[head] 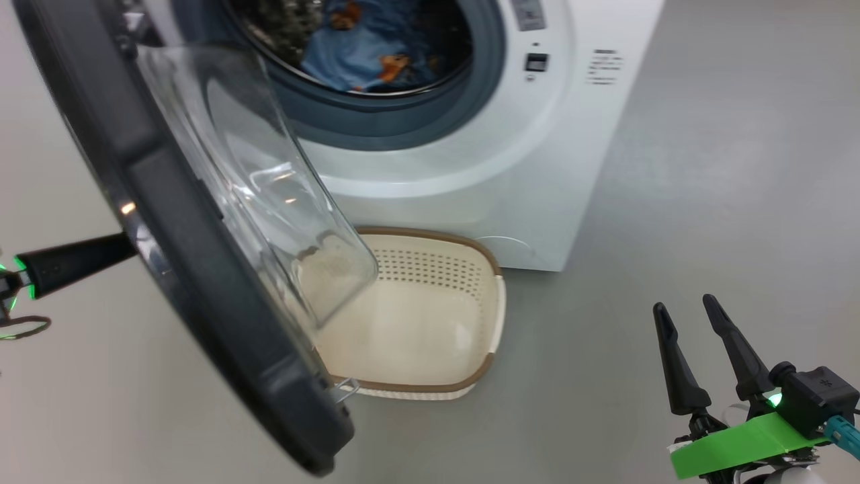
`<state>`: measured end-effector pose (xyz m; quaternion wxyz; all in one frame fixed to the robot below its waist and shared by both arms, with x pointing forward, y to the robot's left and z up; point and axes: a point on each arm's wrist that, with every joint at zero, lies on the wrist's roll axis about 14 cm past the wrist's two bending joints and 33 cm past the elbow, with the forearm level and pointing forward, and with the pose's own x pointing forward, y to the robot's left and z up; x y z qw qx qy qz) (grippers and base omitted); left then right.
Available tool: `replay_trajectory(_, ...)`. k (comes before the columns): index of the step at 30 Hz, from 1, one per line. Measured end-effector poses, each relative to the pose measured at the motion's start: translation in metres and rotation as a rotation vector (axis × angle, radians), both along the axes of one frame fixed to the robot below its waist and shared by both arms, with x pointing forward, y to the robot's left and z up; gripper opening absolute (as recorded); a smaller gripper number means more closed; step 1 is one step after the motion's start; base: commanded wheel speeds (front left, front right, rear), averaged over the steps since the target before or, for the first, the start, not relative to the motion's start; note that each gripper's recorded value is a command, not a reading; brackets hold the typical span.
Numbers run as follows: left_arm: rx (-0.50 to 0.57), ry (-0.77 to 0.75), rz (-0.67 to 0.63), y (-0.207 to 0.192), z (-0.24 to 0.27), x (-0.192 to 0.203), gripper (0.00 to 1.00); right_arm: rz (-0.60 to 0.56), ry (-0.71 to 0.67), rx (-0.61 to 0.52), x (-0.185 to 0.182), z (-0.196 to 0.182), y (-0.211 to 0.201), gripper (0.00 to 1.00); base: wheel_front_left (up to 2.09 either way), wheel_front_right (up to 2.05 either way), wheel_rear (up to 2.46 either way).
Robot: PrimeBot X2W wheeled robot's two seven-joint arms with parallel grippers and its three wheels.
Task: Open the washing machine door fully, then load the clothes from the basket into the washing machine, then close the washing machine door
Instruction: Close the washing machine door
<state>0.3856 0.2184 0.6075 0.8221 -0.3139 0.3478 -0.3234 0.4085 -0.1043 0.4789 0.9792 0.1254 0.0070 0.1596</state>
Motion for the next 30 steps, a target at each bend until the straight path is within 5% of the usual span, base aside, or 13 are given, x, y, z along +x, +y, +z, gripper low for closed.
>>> replay_trajectory(30, 0.034, -0.090, -0.069, -0.108, -0.022, 0.109, 0.00, -0.318, 0.018, -0.008, -0.045, 0.003, -0.095, 1.00, 0.00, 0.00, 0.00)
